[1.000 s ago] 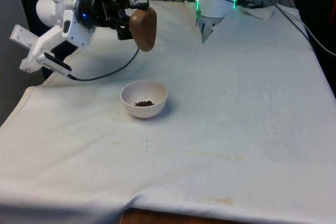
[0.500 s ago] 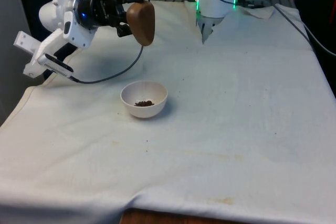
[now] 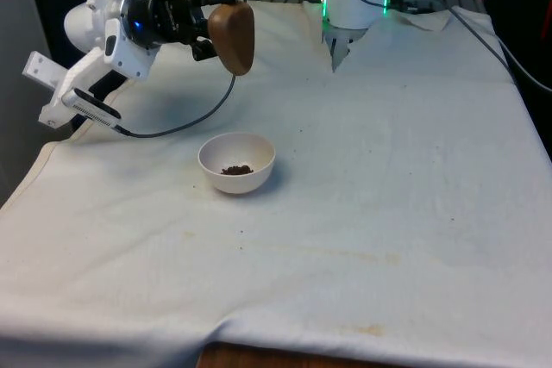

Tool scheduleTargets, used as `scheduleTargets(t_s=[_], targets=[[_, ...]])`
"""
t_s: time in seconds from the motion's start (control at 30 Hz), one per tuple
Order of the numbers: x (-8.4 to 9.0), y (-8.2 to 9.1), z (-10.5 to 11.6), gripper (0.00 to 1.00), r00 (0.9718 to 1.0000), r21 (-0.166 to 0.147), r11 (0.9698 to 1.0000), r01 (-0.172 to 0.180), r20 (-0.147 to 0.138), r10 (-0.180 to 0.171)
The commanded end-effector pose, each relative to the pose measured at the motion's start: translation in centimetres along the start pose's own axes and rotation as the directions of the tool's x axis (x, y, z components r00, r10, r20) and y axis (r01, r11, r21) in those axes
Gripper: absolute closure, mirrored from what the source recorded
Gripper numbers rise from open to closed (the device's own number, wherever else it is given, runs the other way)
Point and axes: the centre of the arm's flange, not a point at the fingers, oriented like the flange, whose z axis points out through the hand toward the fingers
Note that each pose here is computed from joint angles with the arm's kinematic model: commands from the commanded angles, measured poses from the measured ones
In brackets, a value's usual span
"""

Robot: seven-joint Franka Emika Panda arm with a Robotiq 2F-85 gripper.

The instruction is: Pour the coffee beans from the cup into the bowl.

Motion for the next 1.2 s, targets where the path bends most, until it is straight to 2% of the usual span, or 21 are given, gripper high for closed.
scheduleTargets(t_s=[0.0, 0.2, 0.4, 0.43, 0.47, 0.7, 0.73, 0.77, 1.17], targets=[[0.01, -0.05, 0.00, 1.00, 1.0000, 0.001, 1.0000, -0.002, 0.000, 0.002], [-0.02, -0.05, -0.01, 1.00, 1.0000, 0.003, 1.0000, 0.002, 0.000, -0.002], [-0.15, -0.07, -0.23, 1.00, 1.0000, 0.049, 0.9988, -0.002, -0.005, 0.002], [-0.21, -0.17, -0.08, 1.00, 1.0000, 0.030, 0.9995, 0.005, -0.001, -0.005], [-0.18, -0.04, -0.26, 1.00, 1.0000, 0.055, 0.9985, -0.003, -0.006, 0.003], [-0.16, -0.13, -0.50, 1.00, 0.9999, 0.092, 0.9957, -0.007, -0.014, 0.008], [-0.26, -0.13, -0.46, 1.00, 0.9999, 0.081, 0.9967, 0.002, -0.014, -0.001], [-0.16, -0.13, -0.47, 1.00, 0.9999, 0.091, 0.9958, -0.006, -0.014, 0.007], [-0.32, -0.06, -0.42, 1.00, 0.9999, 0.088, 0.9961, 0.004, -0.013, -0.002]])
